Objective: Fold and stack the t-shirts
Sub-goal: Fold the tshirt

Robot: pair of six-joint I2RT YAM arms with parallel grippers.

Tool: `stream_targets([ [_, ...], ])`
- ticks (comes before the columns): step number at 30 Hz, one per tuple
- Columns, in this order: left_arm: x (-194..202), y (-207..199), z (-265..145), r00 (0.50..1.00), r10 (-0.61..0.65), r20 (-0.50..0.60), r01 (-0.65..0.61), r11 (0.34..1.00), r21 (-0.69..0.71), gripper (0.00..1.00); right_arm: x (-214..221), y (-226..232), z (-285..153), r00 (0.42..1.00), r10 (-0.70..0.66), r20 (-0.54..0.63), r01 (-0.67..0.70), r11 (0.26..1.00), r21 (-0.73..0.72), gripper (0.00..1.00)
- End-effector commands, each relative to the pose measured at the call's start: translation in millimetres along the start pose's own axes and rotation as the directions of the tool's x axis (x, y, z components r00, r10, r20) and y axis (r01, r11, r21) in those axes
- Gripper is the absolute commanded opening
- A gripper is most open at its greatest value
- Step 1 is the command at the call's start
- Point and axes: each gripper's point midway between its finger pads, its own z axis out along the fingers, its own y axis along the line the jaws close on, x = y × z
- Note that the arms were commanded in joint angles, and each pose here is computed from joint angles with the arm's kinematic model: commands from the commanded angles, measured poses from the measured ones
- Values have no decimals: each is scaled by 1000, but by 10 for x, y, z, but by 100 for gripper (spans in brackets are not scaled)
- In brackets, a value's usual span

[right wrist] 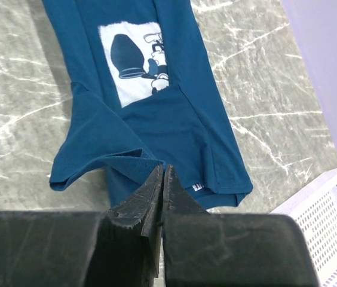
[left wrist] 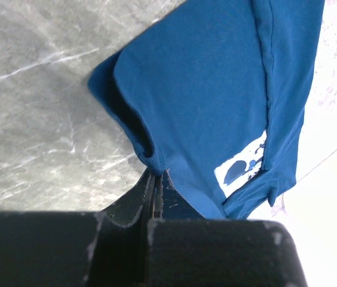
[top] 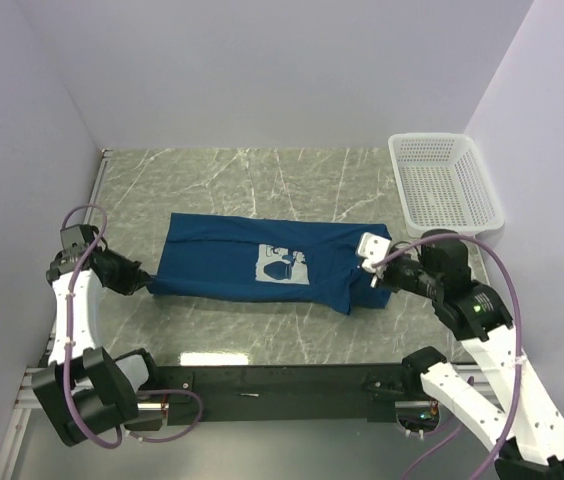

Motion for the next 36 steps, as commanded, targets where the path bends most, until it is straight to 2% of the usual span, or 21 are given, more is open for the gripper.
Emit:
stream_targets([
  [1, -181, -213, 11, 999, 17, 30, -19, 998, 60, 0, -120, -217, 62, 999, -11, 35, 9, 998, 55, 0],
  [15, -446, -274, 438, 1000, 16, -24, -16, 1000, 17, 0, 125, -498, 406, 999, 51, -14, -50, 998, 40, 0],
  [28, -353, -453, 771, 987, 83, -139, -80, 996, 30, 0, 248, -693, 536, 995, 97, -35, -95, 994, 48, 0],
  [36, -402, -477, 868, 984, 102, -148, -101, 995, 12, 0, 309, -819, 537, 992, 123, -41, -119, 990, 73, 0],
])
